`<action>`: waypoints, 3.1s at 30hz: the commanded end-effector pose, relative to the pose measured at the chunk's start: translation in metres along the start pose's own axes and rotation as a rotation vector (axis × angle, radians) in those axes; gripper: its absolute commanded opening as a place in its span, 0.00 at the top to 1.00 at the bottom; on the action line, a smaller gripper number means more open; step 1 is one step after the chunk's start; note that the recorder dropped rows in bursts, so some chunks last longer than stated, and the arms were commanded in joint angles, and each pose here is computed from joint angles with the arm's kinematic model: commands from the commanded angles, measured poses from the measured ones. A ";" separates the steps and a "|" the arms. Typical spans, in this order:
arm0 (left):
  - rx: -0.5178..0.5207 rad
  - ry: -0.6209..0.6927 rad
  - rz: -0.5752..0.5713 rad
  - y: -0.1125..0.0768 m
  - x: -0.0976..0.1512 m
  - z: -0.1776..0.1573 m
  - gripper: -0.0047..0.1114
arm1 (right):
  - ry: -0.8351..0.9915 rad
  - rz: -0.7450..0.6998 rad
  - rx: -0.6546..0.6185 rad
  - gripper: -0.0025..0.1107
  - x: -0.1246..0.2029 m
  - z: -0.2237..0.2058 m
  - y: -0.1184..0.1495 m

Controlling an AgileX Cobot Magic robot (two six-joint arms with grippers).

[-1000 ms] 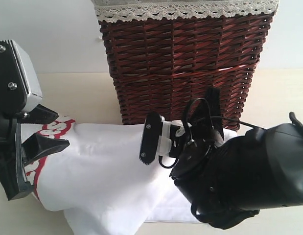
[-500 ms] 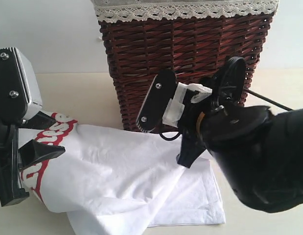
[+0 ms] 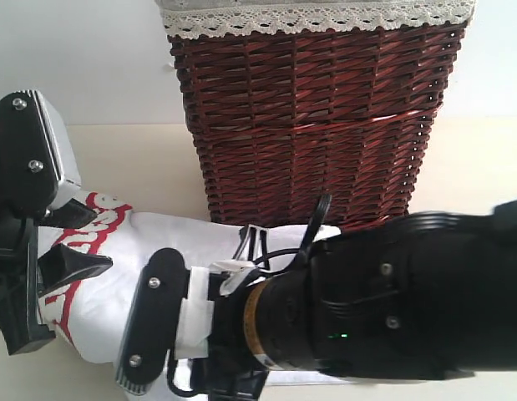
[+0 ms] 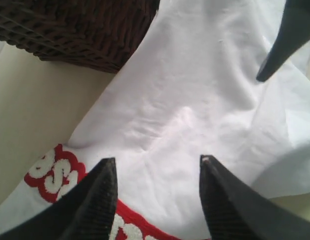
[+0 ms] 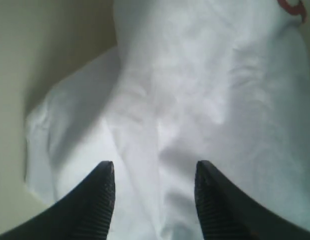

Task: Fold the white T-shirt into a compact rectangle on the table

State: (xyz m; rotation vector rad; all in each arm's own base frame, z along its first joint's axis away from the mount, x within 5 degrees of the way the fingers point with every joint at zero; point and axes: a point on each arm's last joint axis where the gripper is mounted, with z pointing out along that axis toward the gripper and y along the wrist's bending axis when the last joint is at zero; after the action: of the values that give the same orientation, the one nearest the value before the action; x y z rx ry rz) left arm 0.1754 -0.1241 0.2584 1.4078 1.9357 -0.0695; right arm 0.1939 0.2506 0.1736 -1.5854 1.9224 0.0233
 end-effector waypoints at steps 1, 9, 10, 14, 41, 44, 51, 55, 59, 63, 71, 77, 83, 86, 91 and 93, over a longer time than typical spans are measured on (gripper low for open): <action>-0.046 -0.005 -0.043 0.009 0.004 0.003 0.53 | -0.062 0.057 -0.031 0.53 -0.016 0.019 0.001; -0.289 -0.074 -0.260 0.051 0.020 -0.006 0.53 | -0.037 0.098 -0.066 0.51 -0.013 0.038 0.008; -0.318 -0.085 -0.302 0.056 0.022 -0.008 0.53 | -0.023 0.111 -0.072 0.51 -0.011 0.041 0.009; -0.424 -0.119 -0.510 0.075 0.036 -0.016 0.53 | 0.011 0.126 -0.084 0.61 -0.006 0.048 0.012; -0.179 0.030 -0.396 0.042 0.033 -0.004 0.53 | -0.062 0.185 0.411 0.98 -0.045 -0.070 -0.089; -0.112 0.019 -0.366 0.029 0.023 -0.001 0.53 | -0.065 0.213 0.414 0.98 -0.045 -0.071 -0.094; 0.074 0.005 -0.395 -0.004 0.008 0.005 0.53 | -0.042 0.204 0.422 0.98 -0.042 -0.072 -0.095; 0.093 0.000 -0.423 -0.019 0.016 0.020 0.53 | -0.039 0.211 0.415 0.98 -0.042 -0.071 -0.095; 0.081 -0.063 -0.460 -0.025 0.006 0.033 0.53 | -0.038 0.209 0.416 0.98 -0.042 -0.071 -0.095; 0.125 -0.024 -0.428 -0.037 0.004 0.049 0.53 | -0.036 0.203 0.416 0.98 -0.042 -0.071 -0.095; -0.004 -0.020 -0.585 -0.030 0.009 0.090 0.53 | -0.036 0.207 0.413 0.98 -0.042 -0.071 -0.094; 0.038 0.033 -0.504 -0.048 0.007 0.112 0.58 | -0.036 0.207 0.413 0.98 -0.042 -0.071 -0.094; -0.005 -0.017 -0.509 -0.056 -0.006 0.129 0.58 | -0.036 0.220 0.406 0.98 -0.042 -0.071 -0.094; 0.024 0.041 -0.498 -0.062 0.000 0.139 0.81 | -0.019 0.221 0.413 0.98 -0.040 -0.071 -0.094; 0.206 0.171 -0.371 -0.068 0.011 0.128 0.96 | 0.025 0.210 0.428 0.98 -0.036 -0.072 -0.095; 0.241 0.195 -0.376 -0.063 0.013 0.119 0.96 | 0.016 0.213 0.425 0.98 -0.037 -0.072 -0.095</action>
State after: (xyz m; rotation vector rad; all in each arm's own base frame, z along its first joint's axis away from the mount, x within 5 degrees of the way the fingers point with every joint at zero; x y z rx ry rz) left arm 0.1840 -0.1992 0.1319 1.1630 2.3721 -0.3302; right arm 0.2466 0.2302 0.2767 -1.1135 1.9607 -0.2869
